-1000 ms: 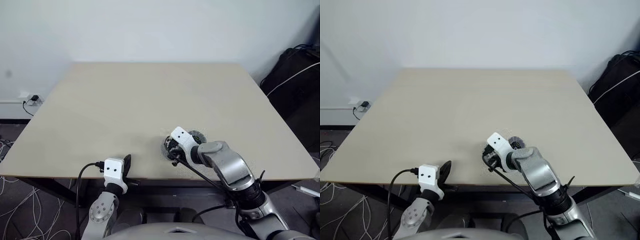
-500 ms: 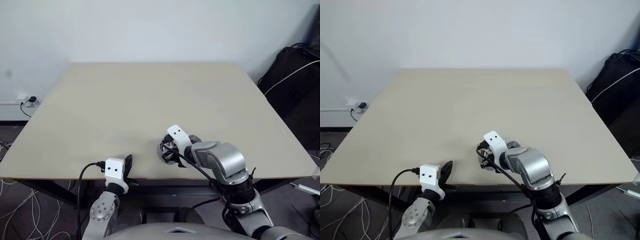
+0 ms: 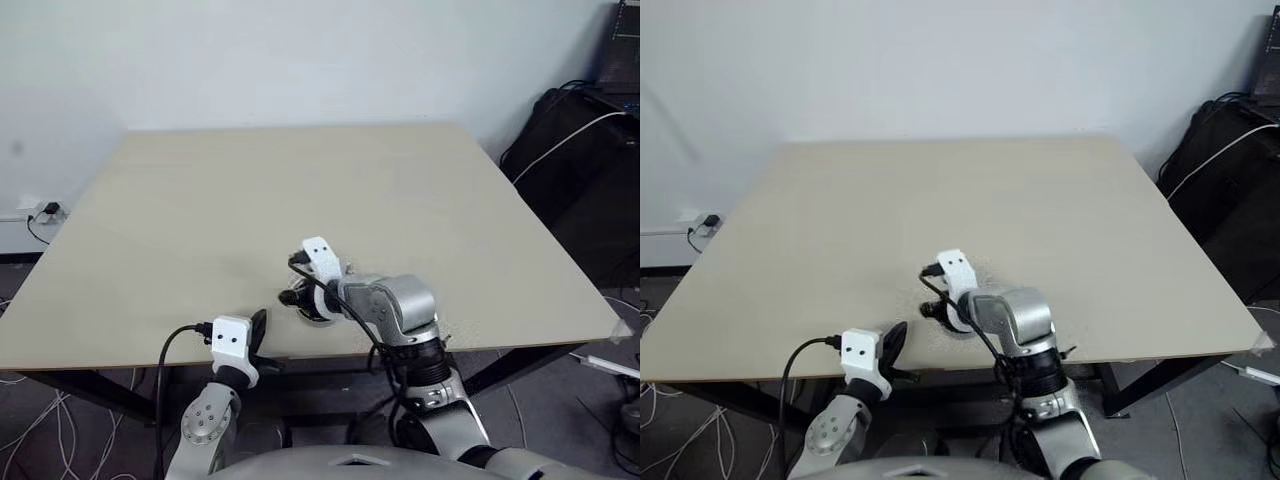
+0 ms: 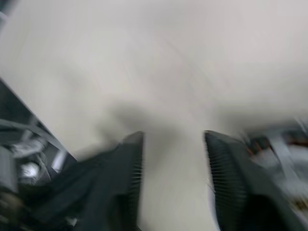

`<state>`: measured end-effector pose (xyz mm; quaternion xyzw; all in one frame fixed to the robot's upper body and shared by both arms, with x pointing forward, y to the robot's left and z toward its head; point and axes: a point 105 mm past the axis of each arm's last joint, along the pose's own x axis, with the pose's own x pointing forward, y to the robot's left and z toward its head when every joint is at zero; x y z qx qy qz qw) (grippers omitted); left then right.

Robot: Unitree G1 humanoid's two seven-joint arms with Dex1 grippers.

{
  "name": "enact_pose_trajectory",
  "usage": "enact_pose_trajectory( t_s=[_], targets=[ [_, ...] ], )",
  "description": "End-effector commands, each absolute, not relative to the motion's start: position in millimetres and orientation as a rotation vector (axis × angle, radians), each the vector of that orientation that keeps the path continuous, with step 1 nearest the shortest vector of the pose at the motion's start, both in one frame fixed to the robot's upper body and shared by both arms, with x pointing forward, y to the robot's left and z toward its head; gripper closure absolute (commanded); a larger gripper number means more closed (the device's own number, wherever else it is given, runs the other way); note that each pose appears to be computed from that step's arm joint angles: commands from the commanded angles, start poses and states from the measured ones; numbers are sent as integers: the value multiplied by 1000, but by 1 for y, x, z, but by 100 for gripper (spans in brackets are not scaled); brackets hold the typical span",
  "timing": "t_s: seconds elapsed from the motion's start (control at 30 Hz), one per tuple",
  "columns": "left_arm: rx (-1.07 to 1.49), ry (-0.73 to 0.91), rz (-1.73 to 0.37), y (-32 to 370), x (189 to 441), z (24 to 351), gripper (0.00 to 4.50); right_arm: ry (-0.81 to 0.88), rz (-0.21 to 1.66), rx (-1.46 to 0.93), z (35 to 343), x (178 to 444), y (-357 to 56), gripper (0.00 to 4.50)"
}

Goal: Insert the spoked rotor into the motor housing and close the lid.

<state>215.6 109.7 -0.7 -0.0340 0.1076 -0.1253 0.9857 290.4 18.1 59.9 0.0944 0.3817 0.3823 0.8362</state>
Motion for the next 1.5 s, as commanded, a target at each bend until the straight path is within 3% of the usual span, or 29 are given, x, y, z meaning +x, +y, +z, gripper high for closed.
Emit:
enact_pose_trajectory(
  t_s=[0.03, 0.1, 0.2, 0.27, 0.37, 0.57, 0.7, 0.8, 0.87, 1.0, 1.23, 1.5],
  targets=[
    [-62, 167, -254, 110, 219, 13, 450, 635, 834, 328, 102, 308, 26, 215],
    [-61, 167, -257, 110, 219, 13, 450, 518, 808, 345, 120, 319, 21, 215],
    [-60, 167, -260, 110, 218, 14, 450, 286, 639, 227, 143, 343, -7, 278],
    [-58, 166, -262, 109, 218, 14, 450, 160, 476, 151, 153, 356, -36, 340],
    [-57, 167, -265, 109, 218, 13, 450, 119, 273, 116, 148, 364, -82, 440],
    [-50, 168, -272, 110, 218, 13, 450, 159, 25, -141, 115, 341, -154, 445],
    [-29, 162, -275, 114, 220, 14, 450, 263, -20, -287, 85, 313, -180, 445],
    [-16, 150, -269, 117, 222, 16, 450, 386, 111, -370, 61, 290, -178, 445],
    [-5, 141, -271, 118, 223, 19, 450, 479, 303, -409, 47, 271, -167, 445],
    [8, 135, -287, 118, 226, 21, 450, 479, 592, -329, 57, 246, -143, 445],
    [14, 139, -308, 116, 227, 22, 450, 363, 717, -199, 80, 246, -124, 445],
    [17, 146, -296, 119, 228, 22, 450, 346, 802, -157, 82, 253, -106, 445]
  ],
)
